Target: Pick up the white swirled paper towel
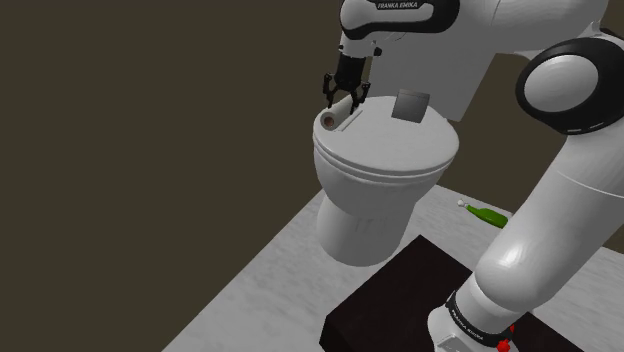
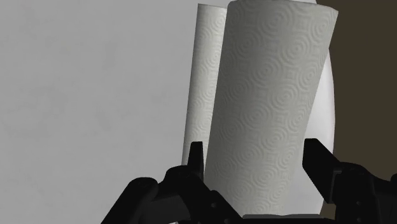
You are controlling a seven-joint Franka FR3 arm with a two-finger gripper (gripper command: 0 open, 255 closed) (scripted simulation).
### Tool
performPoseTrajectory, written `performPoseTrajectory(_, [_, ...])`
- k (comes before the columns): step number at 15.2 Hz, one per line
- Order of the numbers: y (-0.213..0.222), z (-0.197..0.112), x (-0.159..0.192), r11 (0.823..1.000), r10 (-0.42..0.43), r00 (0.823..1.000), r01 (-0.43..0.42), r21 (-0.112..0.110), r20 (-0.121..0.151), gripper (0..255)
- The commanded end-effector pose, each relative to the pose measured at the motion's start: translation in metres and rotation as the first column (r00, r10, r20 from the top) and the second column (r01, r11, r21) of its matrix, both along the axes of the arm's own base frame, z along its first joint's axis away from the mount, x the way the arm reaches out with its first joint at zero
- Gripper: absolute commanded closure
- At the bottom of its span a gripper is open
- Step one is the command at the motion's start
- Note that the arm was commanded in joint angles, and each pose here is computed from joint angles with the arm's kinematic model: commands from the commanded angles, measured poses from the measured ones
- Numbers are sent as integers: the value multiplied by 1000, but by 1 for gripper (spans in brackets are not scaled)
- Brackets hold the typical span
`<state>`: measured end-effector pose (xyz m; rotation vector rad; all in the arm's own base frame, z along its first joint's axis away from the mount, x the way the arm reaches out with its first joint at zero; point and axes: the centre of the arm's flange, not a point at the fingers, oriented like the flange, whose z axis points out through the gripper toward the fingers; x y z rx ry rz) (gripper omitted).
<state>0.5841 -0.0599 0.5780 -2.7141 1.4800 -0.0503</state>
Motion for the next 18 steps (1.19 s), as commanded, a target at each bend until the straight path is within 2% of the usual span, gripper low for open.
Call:
performPoseTrajectory(1, [0,-2,0,1000,0,1000,0,0,-3,255])
performPoseTrajectory(4, [0,-1,0,1000,0,1000,0,0,-3,255])
performPoseTrajectory(18, [0,73,0,1000,0,1000,0,0,-3,255])
